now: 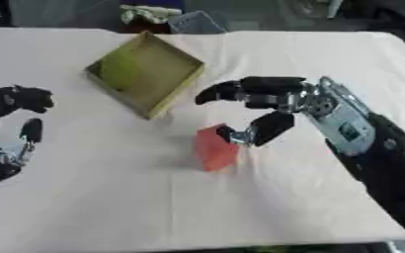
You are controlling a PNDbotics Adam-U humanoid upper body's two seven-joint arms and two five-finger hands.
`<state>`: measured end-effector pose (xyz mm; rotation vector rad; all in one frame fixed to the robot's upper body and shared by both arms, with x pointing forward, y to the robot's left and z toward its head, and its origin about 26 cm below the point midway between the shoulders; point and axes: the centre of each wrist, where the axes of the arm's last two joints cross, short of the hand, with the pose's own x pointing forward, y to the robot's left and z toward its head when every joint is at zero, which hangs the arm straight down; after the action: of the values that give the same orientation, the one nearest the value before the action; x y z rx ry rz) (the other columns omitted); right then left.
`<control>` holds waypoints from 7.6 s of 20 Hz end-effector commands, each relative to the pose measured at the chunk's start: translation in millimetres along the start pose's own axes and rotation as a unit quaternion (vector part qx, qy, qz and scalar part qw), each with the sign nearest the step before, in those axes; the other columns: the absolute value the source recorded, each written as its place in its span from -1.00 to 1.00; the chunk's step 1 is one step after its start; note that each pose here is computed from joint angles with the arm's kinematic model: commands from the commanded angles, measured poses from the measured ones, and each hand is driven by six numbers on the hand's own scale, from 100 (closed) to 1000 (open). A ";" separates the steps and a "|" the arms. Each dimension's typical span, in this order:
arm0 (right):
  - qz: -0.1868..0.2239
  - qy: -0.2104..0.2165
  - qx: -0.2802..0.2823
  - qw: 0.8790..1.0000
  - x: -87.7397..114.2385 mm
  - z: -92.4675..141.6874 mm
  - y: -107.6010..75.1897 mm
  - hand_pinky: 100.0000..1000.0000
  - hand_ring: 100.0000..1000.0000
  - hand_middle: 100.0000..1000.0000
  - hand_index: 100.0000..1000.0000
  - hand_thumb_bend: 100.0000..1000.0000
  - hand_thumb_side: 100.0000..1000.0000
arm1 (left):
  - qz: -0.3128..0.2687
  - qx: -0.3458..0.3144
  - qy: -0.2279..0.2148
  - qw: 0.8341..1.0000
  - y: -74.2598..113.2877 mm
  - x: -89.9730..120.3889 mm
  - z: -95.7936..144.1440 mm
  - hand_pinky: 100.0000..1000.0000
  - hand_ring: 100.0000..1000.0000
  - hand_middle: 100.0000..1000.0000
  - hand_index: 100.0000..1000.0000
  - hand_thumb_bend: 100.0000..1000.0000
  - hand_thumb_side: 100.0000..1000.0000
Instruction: Pick up objects on the table and place them in the box.
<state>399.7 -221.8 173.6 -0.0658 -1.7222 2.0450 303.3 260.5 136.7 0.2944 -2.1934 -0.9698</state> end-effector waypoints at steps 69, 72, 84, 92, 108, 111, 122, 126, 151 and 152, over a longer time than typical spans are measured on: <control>0.132 -0.036 0.157 0.978 -16.3 -12.6 36.4 0.95 0.99 0.94 1.00 -1.00 0.42 | -0.011 -0.008 -0.012 1.000 8.2 2.8 -1.7 0.28 0.59 0.19 0.46 -1.00 0.07; 0.131 -0.033 0.157 0.978 -17.8 -13.2 38.5 0.93 0.96 0.92 1.00 -1.00 0.27 | -0.010 -0.009 -0.013 1.000 8.1 2.8 -1.8 0.28 0.59 0.19 0.46 -1.00 0.07; 0.136 -0.025 0.129 0.982 -17.6 -5.4 44.0 0.86 0.82 0.71 1.00 -1.00 -0.24 | -0.010 -0.008 -0.012 1.000 8.3 2.7 -1.5 0.28 0.59 0.19 0.46 -1.00 0.07; 0.125 -0.024 0.078 0.989 -19.9 -6.1 46.6 0.77 0.62 0.06 1.00 -1.00 -0.63 | -0.009 -0.009 -0.012 1.000 7.8 2.6 -1.4 0.28 0.59 0.19 0.46 -1.00 0.07; 0.112 -0.031 -0.077 0.990 -13.5 -8.3 5.0 0.67 0.42 -0.53 0.96 -1.00 -0.74 | -0.006 -0.010 -0.014 1.000 7.5 2.6 -1.0 0.26 0.58 0.19 0.46 -1.00 0.07; 0.116 -0.033 -0.101 0.988 -11.0 -9.0 -13.3 0.67 0.42 -0.54 0.97 -1.00 -0.75 | -0.005 -0.010 -0.013 1.000 7.2 2.4 -0.6 0.26 0.59 0.19 0.46 -1.00 0.07; 0.137 -0.020 -0.167 0.976 -15.9 -38.0 -88.7 0.67 0.43 -0.52 0.98 -1.00 -0.76 | 0.002 -0.009 -0.021 1.000 6.9 3.9 -3.1 0.26 0.58 0.19 0.46 -1.00 0.07; 0.148 -0.016 -0.175 0.973 -15.7 -68.0 -107.8 0.68 0.44 -0.50 0.98 -1.00 -0.76 | 0.004 -0.010 -0.028 1.000 5.8 5.5 -6.3 0.25 0.58 0.19 0.46 -1.00 0.07; 0.119 0.199 -0.136 0.963 -53.4 -130.2 -39.7 0.82 0.86 0.95 1.00 -1.00 -0.69 | 0.014 -0.012 -0.044 0.999 3.1 9.1 -12.9 0.25 0.58 0.20 0.46 -1.00 0.08; 0.121 0.195 -0.139 0.964 -53.0 -129.5 -41.7 0.85 0.92 0.97 1.00 -1.00 -0.70 | 0.014 -0.012 -0.044 0.999 3.1 9.1 -12.8 0.25 0.58 0.20 0.46 -1.00 0.08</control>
<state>499.5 -115.2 154.8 -0.7057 -1.7631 1.7785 306.7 250.8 141.9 0.1999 -2.2336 -1.0009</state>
